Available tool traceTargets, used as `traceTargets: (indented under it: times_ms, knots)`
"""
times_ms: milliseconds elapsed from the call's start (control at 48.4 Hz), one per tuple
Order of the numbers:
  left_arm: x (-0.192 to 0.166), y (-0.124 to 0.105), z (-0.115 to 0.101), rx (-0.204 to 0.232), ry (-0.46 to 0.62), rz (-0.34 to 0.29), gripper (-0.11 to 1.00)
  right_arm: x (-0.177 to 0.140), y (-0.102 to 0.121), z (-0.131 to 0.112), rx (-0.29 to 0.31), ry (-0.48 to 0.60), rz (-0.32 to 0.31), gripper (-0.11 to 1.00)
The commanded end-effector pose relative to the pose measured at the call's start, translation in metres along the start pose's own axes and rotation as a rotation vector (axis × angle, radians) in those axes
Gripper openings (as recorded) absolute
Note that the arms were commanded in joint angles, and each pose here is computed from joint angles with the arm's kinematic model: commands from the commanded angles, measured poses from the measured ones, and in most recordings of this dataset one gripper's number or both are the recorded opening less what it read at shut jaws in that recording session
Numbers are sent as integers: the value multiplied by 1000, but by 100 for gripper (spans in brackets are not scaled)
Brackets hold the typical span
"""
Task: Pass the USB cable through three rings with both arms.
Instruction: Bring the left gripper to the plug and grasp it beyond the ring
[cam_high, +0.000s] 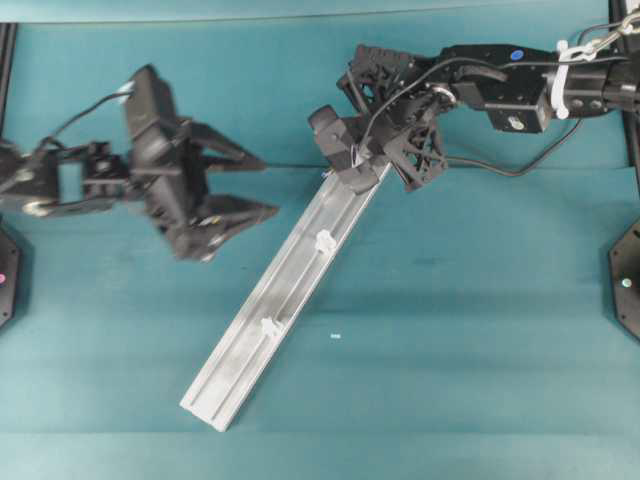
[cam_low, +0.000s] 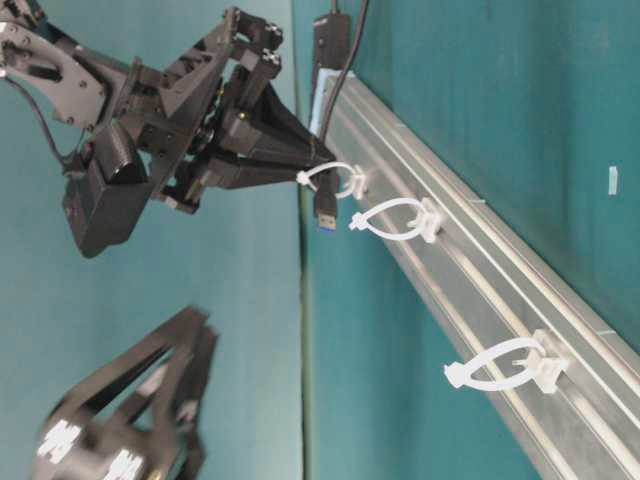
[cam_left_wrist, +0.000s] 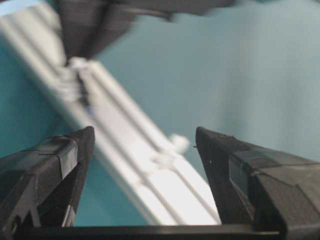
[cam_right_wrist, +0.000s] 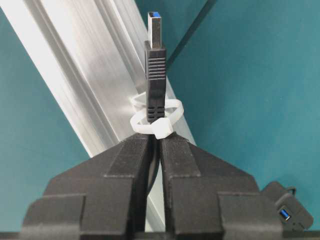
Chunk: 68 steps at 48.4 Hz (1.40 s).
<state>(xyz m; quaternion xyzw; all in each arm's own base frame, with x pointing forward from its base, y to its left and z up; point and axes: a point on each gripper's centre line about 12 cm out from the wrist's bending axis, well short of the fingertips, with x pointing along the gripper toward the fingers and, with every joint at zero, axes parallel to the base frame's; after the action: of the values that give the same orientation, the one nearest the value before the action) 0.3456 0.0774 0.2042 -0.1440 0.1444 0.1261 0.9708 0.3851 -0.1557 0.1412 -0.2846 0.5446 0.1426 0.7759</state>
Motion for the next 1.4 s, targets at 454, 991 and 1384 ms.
traceTargets:
  times_ms: [454,991,1384]
  knots:
    - [69,18,-27,-42,60,41,88,-2,-2,5,2,-15,-9,8]
    - [113,25,-34,-45,64,49,87,-1,-1,5,20,-24,1,8]
    - [111,26,-38,-53,80,54,76,-1,0,5,20,-22,3,8]
